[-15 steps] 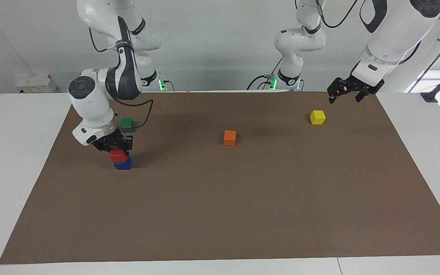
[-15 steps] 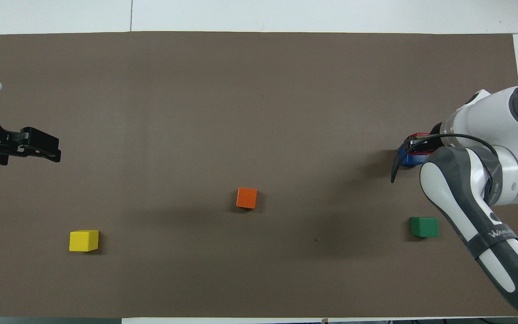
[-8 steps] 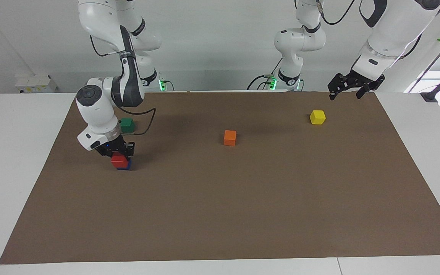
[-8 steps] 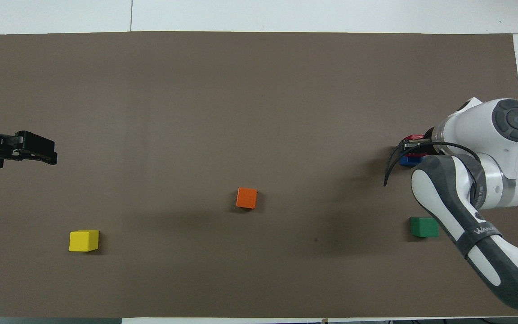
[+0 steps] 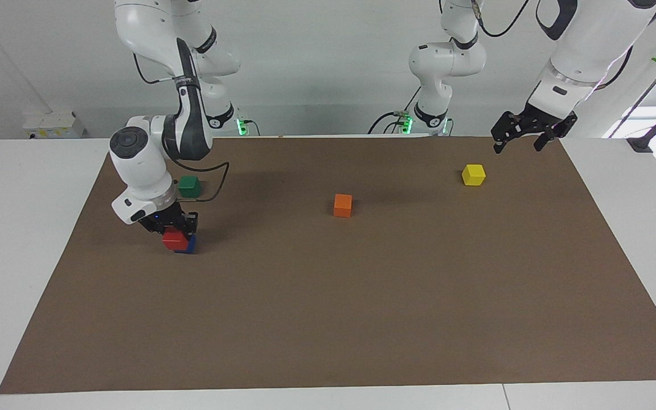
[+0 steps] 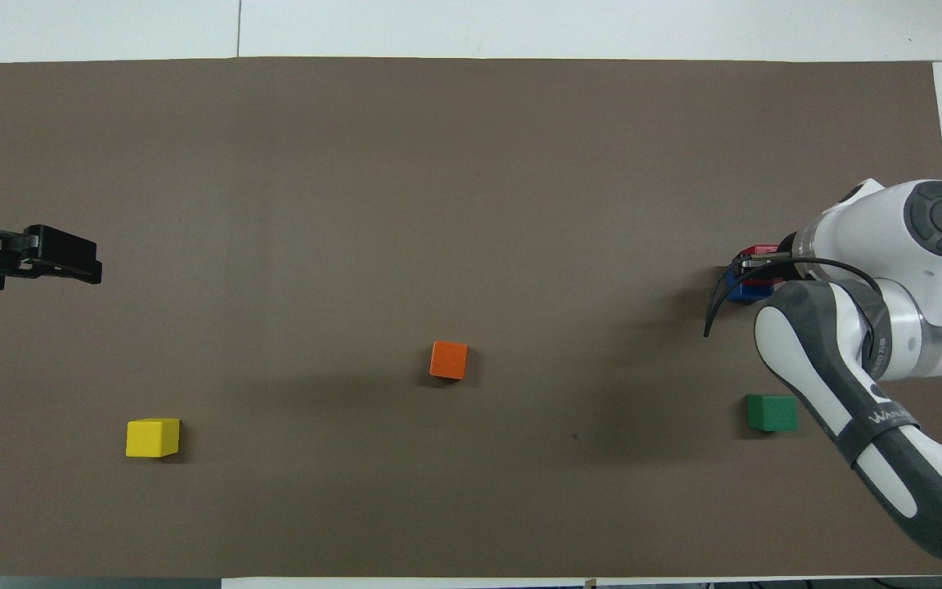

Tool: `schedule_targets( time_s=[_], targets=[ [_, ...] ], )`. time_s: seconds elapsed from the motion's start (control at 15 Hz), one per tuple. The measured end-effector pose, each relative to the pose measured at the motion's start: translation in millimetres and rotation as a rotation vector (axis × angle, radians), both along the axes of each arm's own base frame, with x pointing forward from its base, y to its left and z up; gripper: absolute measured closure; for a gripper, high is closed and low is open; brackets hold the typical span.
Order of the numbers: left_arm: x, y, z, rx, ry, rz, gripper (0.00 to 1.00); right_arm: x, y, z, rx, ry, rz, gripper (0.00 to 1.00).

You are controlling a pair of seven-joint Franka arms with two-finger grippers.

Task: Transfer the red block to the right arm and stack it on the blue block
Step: 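Open the right gripper and withdraw it from the stacked cubes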

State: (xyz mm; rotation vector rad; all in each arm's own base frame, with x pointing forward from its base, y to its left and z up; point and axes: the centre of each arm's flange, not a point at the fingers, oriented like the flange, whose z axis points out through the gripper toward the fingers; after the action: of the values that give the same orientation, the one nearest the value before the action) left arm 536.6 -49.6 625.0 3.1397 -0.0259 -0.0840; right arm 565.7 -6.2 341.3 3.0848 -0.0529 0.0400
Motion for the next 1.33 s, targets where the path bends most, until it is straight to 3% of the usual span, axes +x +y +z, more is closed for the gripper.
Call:
schedule_targets(
  time_s=[0.13,0.33,0.53,0.6,0.8,1.0,1.2,1.33],
  targets=[
    [0,2,0,0.000,-0.003,0.003,0.00,-1.2,-1,-2,0.000,0.004,-0.002,0.30],
    [1,2,0,0.000,-0.003,0.003,0.00,-1.4,-1,-2,0.000,0.005,-0.007,0.28],
    [1,2,0,0.000,-0.004,0.003,0.00,0.6,0,2,0.000,0.002,-0.007,0.03],
    [0,1,0,0.000,-0.003,0.001,0.00,2.4,0,9,-0.001,0.012,-0.007,0.00],
    [0,-2,0,0.000,-0.002,-0.011,0.00,12.6,2,58,-0.005,0.033,-0.010,0.00],
    [0,-9,-2,0.000,0.003,-0.026,0.00,14.4,2,120,-0.006,-0.025,0.012,0.00],
    [-2,-10,-4,0.002,0.018,-0.028,0.00,-0.4,1,174,-0.007,-0.088,0.055,0.00],
    [-2,-10,-4,0.002,0.021,-0.030,0.00,-13.2,1,204,0.002,-0.090,0.075,0.00]
  ],
)
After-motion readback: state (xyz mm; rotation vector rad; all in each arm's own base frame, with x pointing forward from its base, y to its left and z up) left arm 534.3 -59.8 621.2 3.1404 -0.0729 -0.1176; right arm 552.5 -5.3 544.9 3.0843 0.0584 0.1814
